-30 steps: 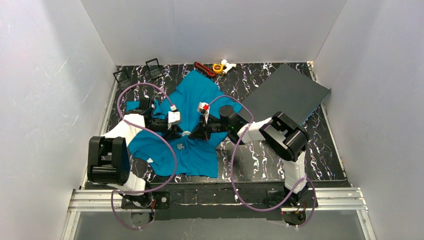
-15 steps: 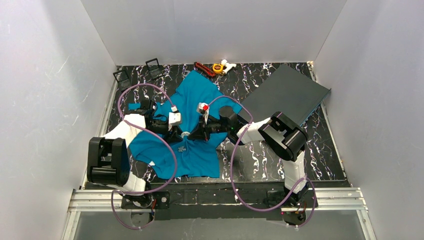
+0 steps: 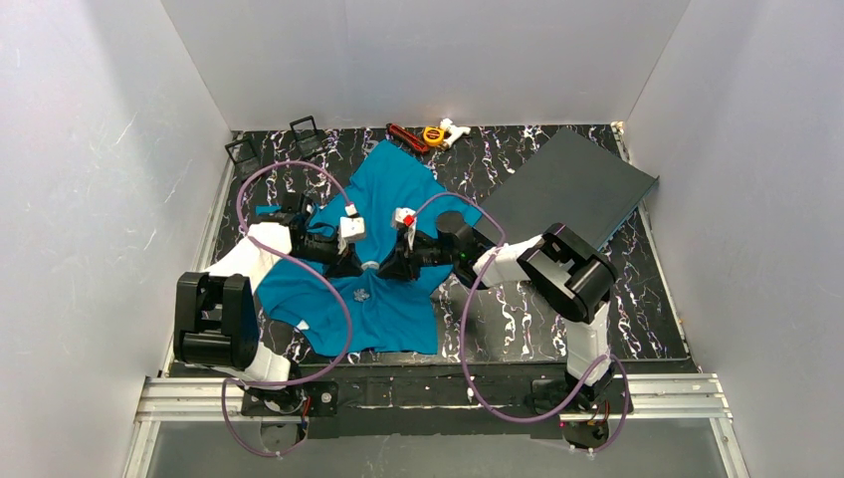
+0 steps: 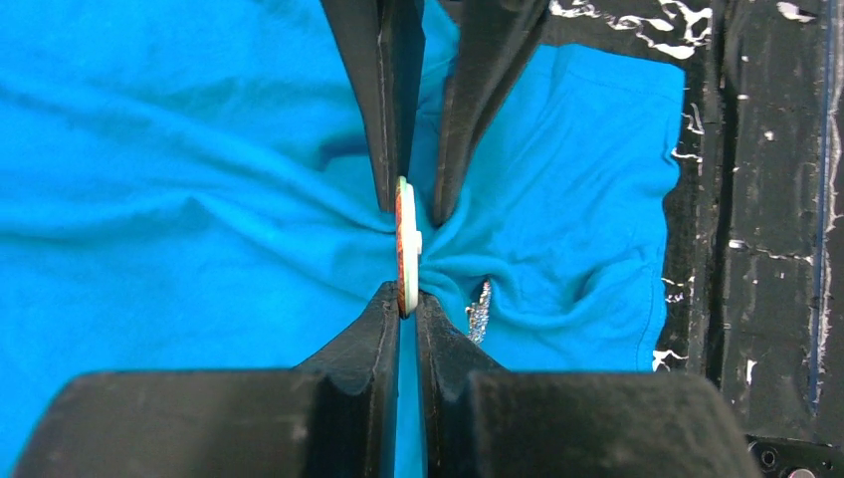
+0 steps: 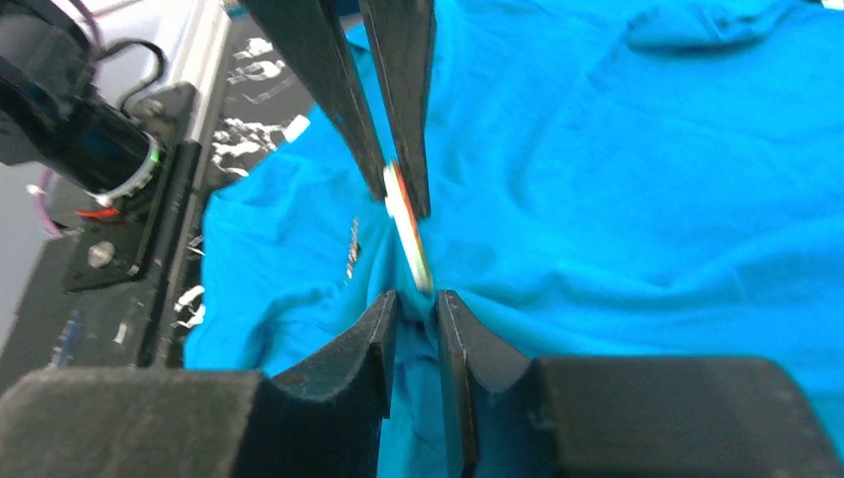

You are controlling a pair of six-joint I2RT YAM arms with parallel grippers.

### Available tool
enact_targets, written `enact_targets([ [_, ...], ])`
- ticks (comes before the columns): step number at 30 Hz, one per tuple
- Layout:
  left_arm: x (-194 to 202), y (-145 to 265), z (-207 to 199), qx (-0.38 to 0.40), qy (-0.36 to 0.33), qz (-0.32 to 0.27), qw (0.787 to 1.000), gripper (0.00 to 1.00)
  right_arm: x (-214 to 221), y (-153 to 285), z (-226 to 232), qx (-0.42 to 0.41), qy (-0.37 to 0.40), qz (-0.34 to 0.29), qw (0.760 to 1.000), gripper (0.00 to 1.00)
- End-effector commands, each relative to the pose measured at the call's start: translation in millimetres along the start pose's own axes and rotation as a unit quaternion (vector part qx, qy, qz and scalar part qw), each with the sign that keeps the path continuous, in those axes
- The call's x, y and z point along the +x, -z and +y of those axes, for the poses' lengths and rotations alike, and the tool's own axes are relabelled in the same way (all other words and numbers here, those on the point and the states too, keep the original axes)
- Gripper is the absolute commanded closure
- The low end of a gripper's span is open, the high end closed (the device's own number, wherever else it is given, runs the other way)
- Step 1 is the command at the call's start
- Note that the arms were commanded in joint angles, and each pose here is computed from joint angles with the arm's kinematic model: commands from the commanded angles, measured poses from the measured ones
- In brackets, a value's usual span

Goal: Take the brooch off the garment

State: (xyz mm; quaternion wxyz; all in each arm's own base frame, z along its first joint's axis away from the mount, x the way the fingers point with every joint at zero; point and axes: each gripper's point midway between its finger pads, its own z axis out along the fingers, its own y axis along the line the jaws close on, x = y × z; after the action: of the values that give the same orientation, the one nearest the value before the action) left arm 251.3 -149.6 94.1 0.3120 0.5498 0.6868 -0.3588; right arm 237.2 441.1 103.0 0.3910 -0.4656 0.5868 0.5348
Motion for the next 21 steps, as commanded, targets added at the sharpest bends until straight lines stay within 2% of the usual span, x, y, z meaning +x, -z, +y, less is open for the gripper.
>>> enact_targets([
  [1, -13.8, 15.6, 15.6, -0.038, -0.003, 0.019, 0.999, 1.0, 14.3, 15.2, -14.0, 0.047, 0.032, 0.057, 0.997, 0.66],
  [5, -10.5, 22.7, 19.4, -0.052, 0.03, 0.056, 0.997, 1.0, 13.2, 23.4, -17.3, 0.077, 0.023, 0.063, 0.995, 0.43],
  [11, -7.9, 24.5, 13.1, -0.042, 0.101, 0.094, 0.99, 1.0, -18.6, 18.3, -12.3, 0.093, -0.051, -0.003, 0.994, 0.15],
  [14, -8.2, 21.9, 6.9, -0.029, 0.145, 0.097, 0.984, 1.0, -30.5, 14.2, -9.0, 0.092, -0.074, -0.029, 0.993, 0.12],
  [21, -10.8, 6.9, -10.2, -0.006, 0.202, 0.108, 0.973, 1.0, -23.9, -1.9, -9.6, 0.105, -0.1, -0.034, 0.989, 0.1],
])
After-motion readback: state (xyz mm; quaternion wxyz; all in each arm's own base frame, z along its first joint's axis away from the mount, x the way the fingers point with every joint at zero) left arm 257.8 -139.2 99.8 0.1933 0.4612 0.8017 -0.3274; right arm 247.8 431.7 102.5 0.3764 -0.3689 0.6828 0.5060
